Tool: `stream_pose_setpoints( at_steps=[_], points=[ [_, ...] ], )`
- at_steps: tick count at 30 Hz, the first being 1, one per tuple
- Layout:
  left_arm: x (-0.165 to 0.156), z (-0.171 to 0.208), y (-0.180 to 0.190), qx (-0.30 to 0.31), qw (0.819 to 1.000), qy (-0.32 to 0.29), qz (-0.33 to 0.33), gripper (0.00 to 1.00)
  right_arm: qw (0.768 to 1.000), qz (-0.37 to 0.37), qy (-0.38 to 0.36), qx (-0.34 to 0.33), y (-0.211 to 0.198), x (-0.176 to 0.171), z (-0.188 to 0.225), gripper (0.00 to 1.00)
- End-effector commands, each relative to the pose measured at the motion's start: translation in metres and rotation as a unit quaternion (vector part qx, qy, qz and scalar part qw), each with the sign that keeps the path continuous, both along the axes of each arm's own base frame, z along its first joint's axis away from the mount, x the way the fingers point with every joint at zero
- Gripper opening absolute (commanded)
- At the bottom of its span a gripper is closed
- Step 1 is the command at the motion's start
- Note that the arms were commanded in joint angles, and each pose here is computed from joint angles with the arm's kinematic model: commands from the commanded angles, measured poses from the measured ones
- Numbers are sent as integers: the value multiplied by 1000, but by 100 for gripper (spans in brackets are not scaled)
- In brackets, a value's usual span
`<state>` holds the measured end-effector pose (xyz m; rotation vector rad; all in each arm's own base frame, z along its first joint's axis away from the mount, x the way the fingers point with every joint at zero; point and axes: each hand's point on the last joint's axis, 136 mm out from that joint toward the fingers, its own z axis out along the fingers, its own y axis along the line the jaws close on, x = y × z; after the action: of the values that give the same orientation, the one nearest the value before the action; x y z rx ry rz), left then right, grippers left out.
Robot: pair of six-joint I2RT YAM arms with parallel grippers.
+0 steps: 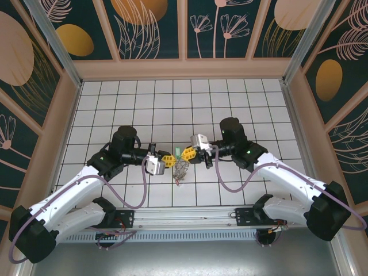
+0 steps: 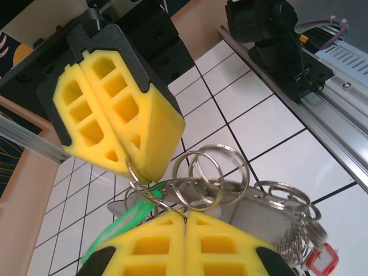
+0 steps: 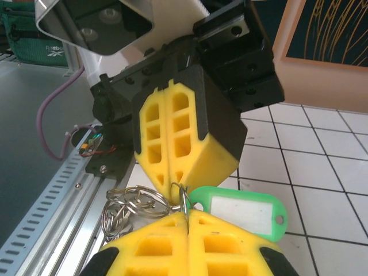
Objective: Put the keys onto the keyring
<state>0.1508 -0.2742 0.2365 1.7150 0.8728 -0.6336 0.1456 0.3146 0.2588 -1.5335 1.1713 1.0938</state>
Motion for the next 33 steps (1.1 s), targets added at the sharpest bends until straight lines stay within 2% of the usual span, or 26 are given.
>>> stream_pose_setpoints(
  at_steps=[1,5,9,10,11,12,16,18,23,30,33],
  points=[
    [-10,-6,-2,-12,999,33,-18,0,994,-21,-68,83,-3,6,43,0],
    [-10,0,-5,-38,998,49,-12,0,990,-44,-74,115,-2,4,49,0],
    [-6,8,-7,-50,997,62,-3,0,991,-36,-64,115,7,-6,41,0],
    [-5,9,-7,-50,997,66,1,8,991,-33,-62,116,10,-9,39,0],
    [-4,10,-7,-48,997,67,3,22,991,-33,-60,117,11,-10,37,0],
    [-3,9,-6,-41,997,61,6,27,991,-34,-59,118,12,-11,35,0],
    [6,12,0,-19,997,52,47,33,989,-45,-60,125,12,-13,34,0],
    [12,19,2,-21,994,67,77,37,988,-50,-60,131,11,-13,35,0],
    [14,17,13,-4,989,90,120,38,987,-65,-63,135,8,-13,33,0],
    [6,35,22,-53,984,96,141,39,985,-73,-67,140,7,-14,31,0],
    [10,42,21,-58,979,122,153,39,986,-68,-79,129,9,-16,26,0]
  ],
)
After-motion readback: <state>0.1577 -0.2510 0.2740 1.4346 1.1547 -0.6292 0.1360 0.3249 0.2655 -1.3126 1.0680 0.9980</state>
